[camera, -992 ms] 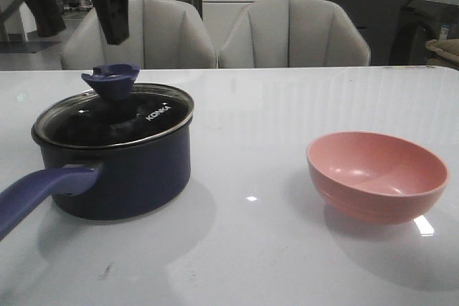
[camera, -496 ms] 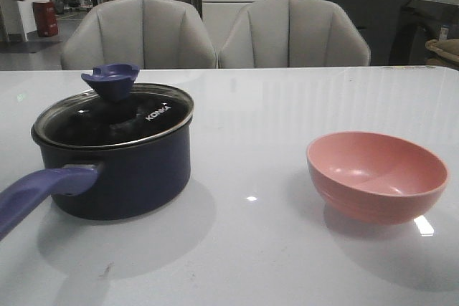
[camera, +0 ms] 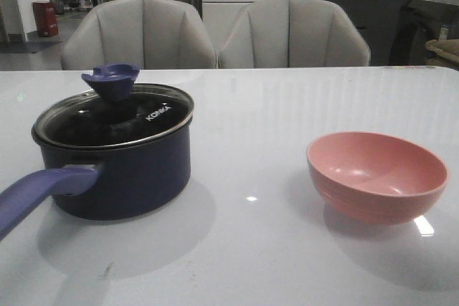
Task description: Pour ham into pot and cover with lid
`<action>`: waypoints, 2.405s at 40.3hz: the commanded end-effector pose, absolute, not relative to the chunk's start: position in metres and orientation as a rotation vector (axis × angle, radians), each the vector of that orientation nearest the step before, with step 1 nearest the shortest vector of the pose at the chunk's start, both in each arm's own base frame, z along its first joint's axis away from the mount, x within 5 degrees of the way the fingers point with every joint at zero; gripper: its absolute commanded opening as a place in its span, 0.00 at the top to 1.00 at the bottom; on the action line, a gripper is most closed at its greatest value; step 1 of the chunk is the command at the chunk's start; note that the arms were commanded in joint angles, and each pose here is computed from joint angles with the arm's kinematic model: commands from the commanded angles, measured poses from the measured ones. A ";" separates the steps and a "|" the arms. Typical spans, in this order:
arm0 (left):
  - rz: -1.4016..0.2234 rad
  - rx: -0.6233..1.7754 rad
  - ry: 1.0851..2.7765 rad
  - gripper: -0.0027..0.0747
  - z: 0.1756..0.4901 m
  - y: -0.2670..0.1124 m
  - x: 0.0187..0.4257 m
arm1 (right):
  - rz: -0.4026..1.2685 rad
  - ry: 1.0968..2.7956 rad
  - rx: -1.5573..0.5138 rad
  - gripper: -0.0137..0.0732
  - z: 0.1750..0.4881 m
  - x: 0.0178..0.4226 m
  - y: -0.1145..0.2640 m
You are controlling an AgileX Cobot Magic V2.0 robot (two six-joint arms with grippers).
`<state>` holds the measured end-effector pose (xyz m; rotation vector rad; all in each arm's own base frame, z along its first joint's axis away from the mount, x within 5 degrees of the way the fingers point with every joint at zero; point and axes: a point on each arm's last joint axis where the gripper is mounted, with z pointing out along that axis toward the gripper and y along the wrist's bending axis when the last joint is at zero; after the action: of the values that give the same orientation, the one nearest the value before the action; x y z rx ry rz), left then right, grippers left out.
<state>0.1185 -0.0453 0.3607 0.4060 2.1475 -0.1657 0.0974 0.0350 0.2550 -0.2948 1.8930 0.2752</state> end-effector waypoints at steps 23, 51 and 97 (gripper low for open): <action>-0.297 0.300 1.612 0.80 0.296 -0.005 0.020 | 0.268 1.795 -0.266 0.67 0.271 0.101 0.034; -0.296 0.303 1.620 0.82 0.291 -0.006 0.021 | 0.268 1.795 -0.266 0.67 0.271 0.101 0.034; -0.068 0.053 1.458 0.82 0.206 -0.005 0.058 | 0.268 1.795 -0.266 0.67 0.271 0.101 0.034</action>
<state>0.0559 -0.0042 0.2110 0.0624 1.4849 -0.0543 0.0974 0.0350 0.2550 -0.2948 1.8930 0.2752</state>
